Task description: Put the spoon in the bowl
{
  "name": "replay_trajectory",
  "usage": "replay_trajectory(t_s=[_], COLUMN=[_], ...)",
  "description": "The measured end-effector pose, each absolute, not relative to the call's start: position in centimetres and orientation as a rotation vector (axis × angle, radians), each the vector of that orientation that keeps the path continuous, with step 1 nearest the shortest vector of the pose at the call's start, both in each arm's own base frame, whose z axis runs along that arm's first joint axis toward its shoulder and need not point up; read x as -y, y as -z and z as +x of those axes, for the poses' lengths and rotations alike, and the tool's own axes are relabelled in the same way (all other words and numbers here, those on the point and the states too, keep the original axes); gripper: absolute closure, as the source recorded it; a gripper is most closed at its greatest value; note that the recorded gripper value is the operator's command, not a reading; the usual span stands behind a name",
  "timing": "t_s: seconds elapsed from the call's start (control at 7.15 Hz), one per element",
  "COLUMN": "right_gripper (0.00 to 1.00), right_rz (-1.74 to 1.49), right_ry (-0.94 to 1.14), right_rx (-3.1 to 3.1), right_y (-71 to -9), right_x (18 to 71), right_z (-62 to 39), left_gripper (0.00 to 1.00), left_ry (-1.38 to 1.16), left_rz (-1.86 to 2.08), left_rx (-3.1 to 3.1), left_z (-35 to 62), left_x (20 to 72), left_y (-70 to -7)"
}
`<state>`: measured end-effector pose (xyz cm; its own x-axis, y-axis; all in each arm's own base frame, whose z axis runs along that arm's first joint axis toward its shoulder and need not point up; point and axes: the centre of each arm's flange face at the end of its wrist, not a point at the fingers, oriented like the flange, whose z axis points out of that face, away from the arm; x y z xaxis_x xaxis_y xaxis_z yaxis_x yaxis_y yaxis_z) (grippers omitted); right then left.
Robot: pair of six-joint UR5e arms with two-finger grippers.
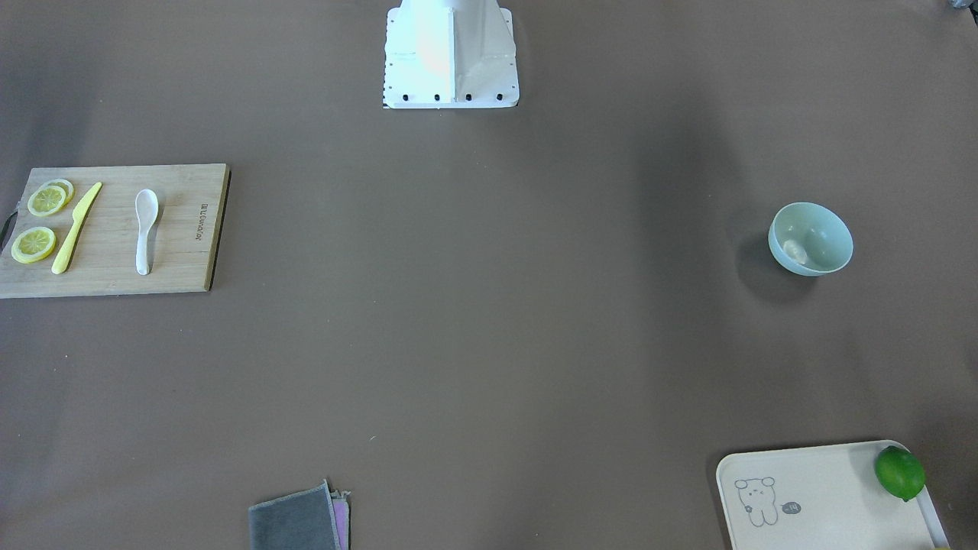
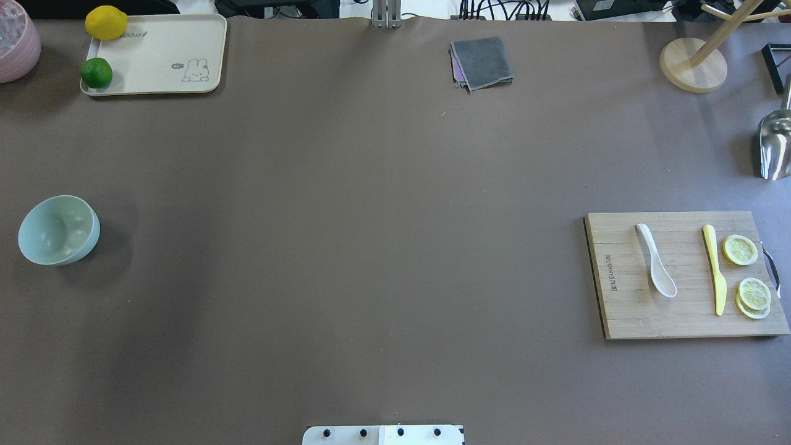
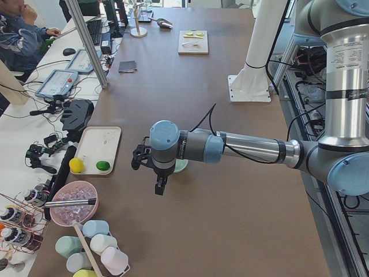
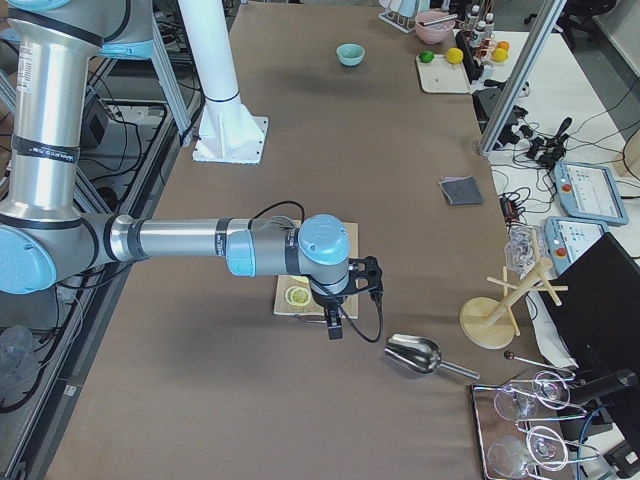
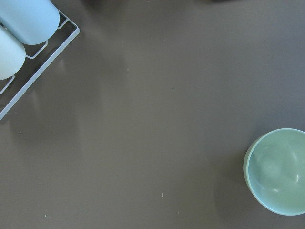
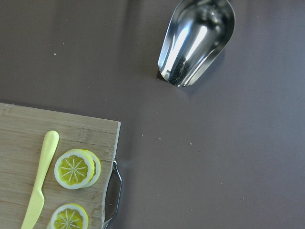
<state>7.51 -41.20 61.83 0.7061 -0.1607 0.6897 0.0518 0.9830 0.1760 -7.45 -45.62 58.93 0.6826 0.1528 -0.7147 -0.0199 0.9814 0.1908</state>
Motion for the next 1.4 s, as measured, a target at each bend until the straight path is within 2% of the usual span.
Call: replay_trajectory(t_s=[1.4], right_gripper=[0.00], right_rz=[0.144], right_ry=[0.119], right_rx=[0.890], right_y=[-61.4], right_x=[40.7], right_z=[6.5], left_gripper=[0.02], left_ry=[-0.103], left_rz=[0.195], left_rx=[-0.825], left_z=[-7.3], left_x=[43.9], left_y=[-59.1])
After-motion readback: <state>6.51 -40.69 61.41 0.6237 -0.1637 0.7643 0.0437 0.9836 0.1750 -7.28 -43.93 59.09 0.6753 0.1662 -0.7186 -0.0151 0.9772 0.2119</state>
